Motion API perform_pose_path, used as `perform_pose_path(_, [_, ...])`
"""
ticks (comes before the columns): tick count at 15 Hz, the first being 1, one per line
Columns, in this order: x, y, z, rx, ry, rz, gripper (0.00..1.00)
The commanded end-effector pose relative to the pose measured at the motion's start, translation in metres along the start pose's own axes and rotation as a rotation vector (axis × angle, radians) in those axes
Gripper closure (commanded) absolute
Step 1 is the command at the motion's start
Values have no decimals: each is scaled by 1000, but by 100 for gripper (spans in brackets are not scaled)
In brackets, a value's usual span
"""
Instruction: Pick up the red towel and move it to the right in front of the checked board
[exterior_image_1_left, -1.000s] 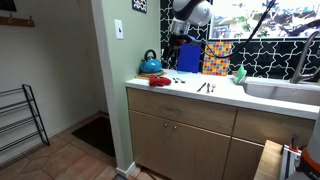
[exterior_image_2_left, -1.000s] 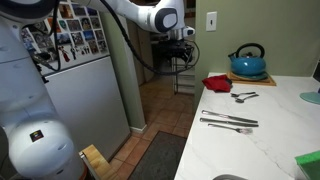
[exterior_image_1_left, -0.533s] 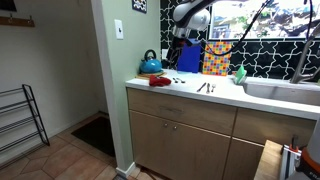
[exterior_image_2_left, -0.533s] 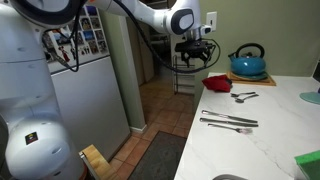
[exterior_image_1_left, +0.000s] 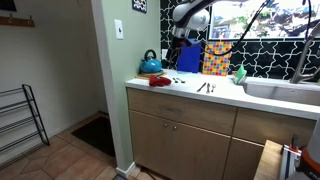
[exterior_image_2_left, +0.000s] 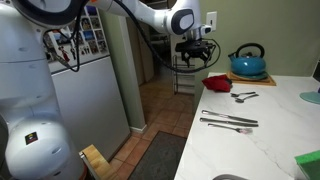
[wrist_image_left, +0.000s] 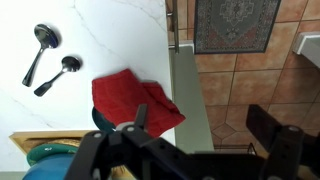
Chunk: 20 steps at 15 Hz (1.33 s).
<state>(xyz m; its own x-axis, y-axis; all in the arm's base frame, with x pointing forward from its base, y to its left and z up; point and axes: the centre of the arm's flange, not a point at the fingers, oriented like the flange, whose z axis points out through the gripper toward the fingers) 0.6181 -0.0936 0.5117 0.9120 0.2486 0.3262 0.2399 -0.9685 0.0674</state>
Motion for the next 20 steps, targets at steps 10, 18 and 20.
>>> perform_pose_path(10, [12,17,37,-28,-49,-163,0])
perform_pose_path(18, [27,43,76,-39,-64,-244,0])
perform_pose_path(20, [31,49,84,-37,-69,-250,0])
